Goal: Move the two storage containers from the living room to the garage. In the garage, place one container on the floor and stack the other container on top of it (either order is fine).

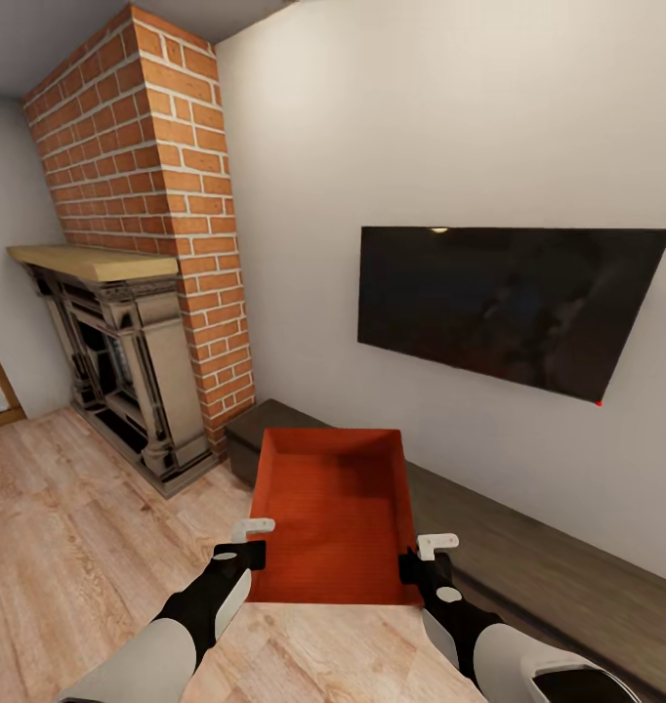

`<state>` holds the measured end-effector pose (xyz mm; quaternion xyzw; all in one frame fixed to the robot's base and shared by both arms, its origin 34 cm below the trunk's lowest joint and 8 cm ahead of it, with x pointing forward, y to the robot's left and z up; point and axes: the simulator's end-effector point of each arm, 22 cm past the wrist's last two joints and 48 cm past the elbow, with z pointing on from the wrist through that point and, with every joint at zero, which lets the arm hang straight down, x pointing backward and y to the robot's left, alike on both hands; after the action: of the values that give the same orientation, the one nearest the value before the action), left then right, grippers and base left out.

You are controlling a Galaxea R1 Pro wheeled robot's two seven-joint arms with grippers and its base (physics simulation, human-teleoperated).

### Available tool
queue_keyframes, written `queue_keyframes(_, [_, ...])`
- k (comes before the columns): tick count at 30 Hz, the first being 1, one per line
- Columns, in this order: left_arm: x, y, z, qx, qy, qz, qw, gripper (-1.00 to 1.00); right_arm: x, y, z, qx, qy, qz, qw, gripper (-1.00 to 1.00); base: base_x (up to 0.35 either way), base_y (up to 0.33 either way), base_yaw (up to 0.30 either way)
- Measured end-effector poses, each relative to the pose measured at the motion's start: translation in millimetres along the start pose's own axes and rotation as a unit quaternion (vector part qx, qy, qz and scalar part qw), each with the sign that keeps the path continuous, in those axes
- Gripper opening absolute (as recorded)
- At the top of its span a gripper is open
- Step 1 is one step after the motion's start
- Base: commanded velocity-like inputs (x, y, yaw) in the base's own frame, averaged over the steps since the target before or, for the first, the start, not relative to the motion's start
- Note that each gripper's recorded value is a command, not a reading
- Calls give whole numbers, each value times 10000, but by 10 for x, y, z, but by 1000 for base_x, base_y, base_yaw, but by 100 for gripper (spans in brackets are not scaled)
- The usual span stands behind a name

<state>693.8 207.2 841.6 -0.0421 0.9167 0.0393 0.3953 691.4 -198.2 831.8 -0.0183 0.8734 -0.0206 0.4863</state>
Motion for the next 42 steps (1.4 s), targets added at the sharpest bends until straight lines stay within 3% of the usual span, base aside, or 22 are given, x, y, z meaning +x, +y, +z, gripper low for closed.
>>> queue_keyframes(28, [-123,22,-249,1,-40,0,10000,-100,-168,-11,-219,2,-41,4,10000,-100,0,0,0])
queue_keyframes(42, [-122,23,-248,1,-38,0,10000,-100,-168,-11,-219,3,-40,1,10000,-100,0,0,0])
